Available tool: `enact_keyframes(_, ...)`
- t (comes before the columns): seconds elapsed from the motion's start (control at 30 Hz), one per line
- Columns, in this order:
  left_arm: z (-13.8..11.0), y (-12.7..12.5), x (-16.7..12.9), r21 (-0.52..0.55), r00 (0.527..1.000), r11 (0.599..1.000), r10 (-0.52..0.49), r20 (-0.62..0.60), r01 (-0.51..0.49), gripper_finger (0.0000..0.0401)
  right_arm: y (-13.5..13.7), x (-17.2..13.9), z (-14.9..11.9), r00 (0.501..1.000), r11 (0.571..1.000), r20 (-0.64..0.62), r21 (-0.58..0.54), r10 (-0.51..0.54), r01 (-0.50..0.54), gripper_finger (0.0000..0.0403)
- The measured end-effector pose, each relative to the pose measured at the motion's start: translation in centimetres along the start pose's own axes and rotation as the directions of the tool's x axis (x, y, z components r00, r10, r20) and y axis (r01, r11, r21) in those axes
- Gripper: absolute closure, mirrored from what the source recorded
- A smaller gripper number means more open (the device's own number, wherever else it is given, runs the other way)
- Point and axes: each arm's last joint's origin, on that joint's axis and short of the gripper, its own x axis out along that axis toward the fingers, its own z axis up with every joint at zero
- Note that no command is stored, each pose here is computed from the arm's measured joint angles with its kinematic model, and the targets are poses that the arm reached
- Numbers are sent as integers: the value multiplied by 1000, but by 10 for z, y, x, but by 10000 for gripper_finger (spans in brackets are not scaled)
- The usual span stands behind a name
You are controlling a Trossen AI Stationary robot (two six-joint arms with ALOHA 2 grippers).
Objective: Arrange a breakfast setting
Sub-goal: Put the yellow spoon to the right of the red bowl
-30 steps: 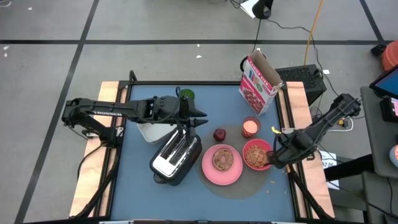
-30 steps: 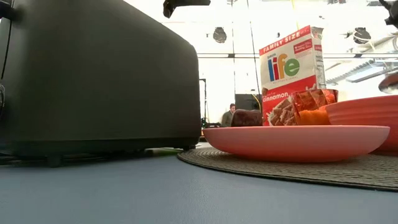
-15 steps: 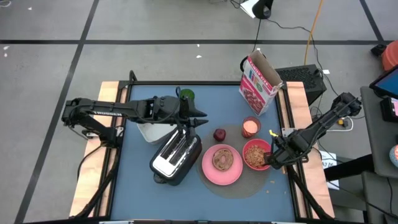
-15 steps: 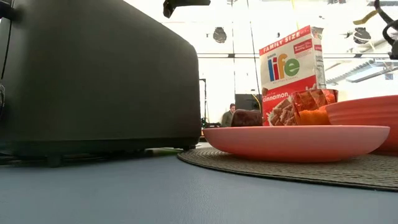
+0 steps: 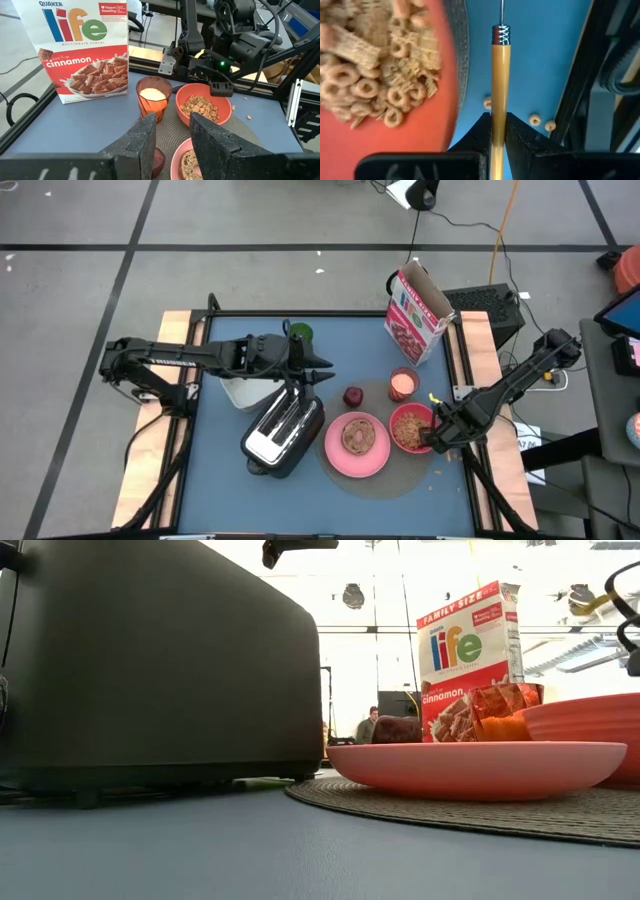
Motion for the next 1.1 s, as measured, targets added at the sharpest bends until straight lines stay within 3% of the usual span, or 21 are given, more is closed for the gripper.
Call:
enact_keyframes(0.37, 0, 0, 0, 1, 1000, 1000, 0, 0, 0, 277, 3, 20, 4, 996, 998, -54, 7, 69, -69, 369)
enact_keyframes(1.1, 0, 0, 0, 2, 1000, 1000, 0, 0, 0, 277, 2, 21, 5, 997, 998, -52, -15, 62, -63, 365)
